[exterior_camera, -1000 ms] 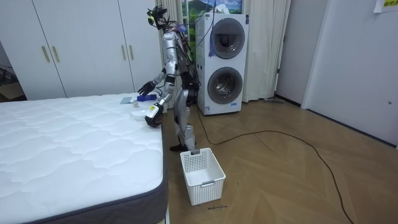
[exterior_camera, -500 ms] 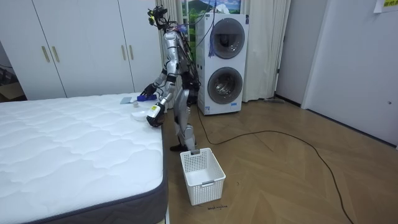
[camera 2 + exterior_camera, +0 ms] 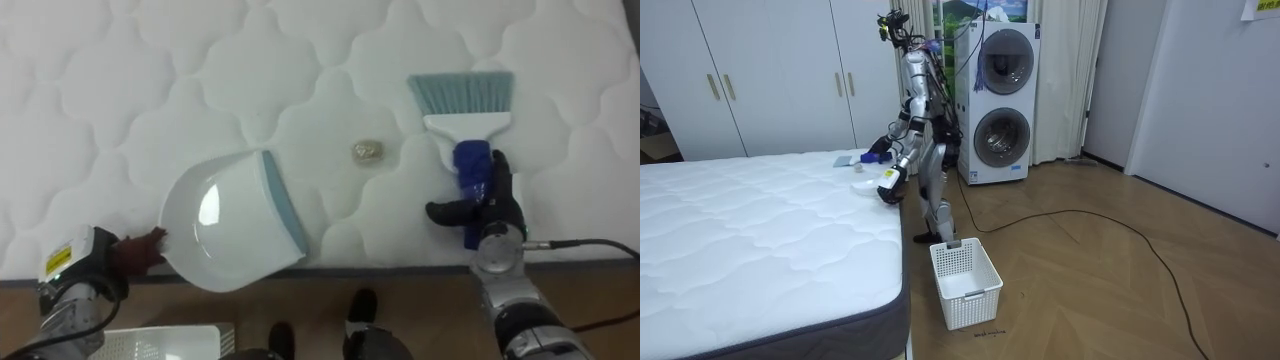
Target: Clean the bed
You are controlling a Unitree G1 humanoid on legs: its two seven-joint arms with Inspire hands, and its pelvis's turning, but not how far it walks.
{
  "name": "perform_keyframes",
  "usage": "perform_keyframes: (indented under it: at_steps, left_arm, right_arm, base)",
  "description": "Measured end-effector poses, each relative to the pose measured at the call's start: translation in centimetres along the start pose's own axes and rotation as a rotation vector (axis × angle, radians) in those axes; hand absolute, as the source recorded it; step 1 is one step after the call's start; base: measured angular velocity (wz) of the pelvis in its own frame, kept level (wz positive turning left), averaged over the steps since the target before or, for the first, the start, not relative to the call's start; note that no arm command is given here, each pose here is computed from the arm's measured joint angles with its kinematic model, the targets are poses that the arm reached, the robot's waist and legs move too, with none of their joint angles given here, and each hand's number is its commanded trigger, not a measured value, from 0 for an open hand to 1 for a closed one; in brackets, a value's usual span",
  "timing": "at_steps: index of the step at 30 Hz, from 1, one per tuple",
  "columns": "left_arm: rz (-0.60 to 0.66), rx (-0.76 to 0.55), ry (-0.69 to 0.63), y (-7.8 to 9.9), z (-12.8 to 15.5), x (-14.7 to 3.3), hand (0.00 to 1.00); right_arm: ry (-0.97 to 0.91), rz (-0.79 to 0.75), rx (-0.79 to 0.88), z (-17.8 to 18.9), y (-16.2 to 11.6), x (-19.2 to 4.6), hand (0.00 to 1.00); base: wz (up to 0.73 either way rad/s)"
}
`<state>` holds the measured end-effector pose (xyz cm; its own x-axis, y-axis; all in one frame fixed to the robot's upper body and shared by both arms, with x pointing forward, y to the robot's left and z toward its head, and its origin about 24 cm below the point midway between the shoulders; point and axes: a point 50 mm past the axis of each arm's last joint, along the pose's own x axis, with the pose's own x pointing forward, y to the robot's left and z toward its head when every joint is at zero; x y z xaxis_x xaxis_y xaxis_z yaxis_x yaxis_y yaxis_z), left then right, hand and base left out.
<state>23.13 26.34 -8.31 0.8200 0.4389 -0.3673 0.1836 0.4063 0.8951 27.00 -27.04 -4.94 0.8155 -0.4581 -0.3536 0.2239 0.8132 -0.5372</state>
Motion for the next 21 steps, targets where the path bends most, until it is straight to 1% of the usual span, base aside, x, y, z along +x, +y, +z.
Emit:
perform_keyframes:
  at_steps: [1,2,5,10,15,21]
  left_arm:
    - [-0.002,0.006,0.000,-0.1,0.0,0.0,1.00]
    - [-0.003,0.007,0.001,-0.1,0.0,-0.1,1.00]
    - [-0.007,0.021,0.010,-0.1,-0.2,-0.1,1.00]
    - [-0.016,0.024,0.016,-0.3,-0.2,-0.1,1.00]
    - [-0.013,0.025,0.022,-0.2,-0.1,-0.1,1.00]
    - [-0.010,0.027,0.025,-0.1,0.0,0.0,1.00]
  right_arm:
    - [0.003,0.000,-0.033,-0.2,0.0,0.0,0.97]
    - [0.004,0.000,-0.047,-0.3,0.0,0.0,1.00]
    - [0.010,-0.030,-0.095,-0.7,-0.5,0.0,1.00]
    - [0.039,-0.089,-0.164,-1.2,-2.7,0.4,1.00]
    - [0.097,-0.080,-0.193,-2.2,-2.7,0.2,1.00]
    - [0.117,-0.078,-0.199,-2.6,-2.7,0.1,1.00]
  base:
    - [0.07]
    - [0.08]
    - [0.09]
    - [0.11]
    - [0.00]
    - [0.00]
